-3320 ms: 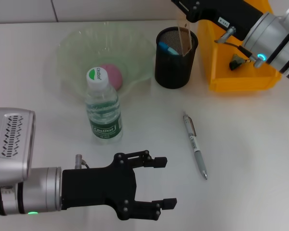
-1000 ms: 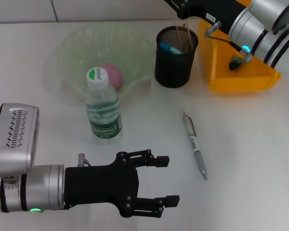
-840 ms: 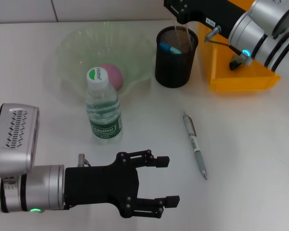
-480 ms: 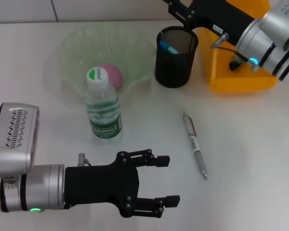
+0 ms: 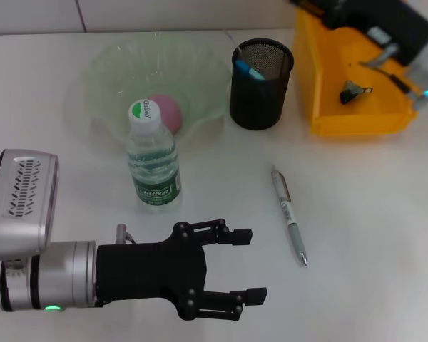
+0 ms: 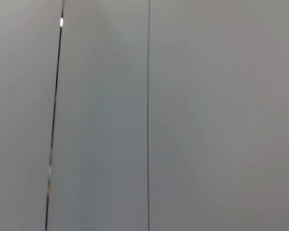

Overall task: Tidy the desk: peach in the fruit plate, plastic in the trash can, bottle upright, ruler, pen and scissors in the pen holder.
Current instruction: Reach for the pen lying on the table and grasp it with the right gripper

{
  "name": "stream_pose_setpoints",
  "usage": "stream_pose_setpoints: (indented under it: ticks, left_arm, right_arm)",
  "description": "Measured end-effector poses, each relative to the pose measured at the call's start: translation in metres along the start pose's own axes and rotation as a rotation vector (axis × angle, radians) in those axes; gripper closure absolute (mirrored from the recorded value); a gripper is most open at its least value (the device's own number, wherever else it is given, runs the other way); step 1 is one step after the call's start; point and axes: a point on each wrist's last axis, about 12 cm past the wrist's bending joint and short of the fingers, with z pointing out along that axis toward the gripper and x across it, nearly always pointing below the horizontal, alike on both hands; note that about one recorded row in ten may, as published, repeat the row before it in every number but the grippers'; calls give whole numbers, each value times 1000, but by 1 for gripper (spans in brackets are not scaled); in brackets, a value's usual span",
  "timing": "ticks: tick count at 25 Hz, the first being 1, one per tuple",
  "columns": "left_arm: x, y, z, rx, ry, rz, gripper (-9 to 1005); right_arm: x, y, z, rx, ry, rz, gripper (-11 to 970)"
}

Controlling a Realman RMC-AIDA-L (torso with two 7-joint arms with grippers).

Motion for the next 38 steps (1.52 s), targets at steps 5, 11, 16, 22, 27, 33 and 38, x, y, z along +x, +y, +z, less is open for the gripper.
stream_pose_setpoints:
  ticks: [5, 11, 16, 22, 27, 33, 38]
  left_arm:
    - [-1, 1, 1, 3, 1, 1, 183]
    - [-2, -1, 0, 18, -2, 2, 183]
    - [-1, -1, 0, 18, 1, -2, 183]
    - [0, -1, 0, 20, 5, -6, 183]
    - [1, -2, 0, 19, 9, -9, 183]
    - [3, -2, 0, 16, 13, -9, 183]
    - [3, -2, -1, 16, 14, -8, 183]
  right_arm:
    - [-36, -10, -36, -22, 35, 142, 145]
    - [-82, -25, -71, 27, 296, 243, 123]
    - [-108, -27, -85, 29, 565, 311, 125]
    - [-114, -10, -66, 23, 955, 371, 126]
    - [-96, 10, -30, -4, 1156, 407, 128]
    - [-68, 23, 13, 74, 1353, 360, 127]
    - [-46, 39, 33, 64, 1432, 312, 127]
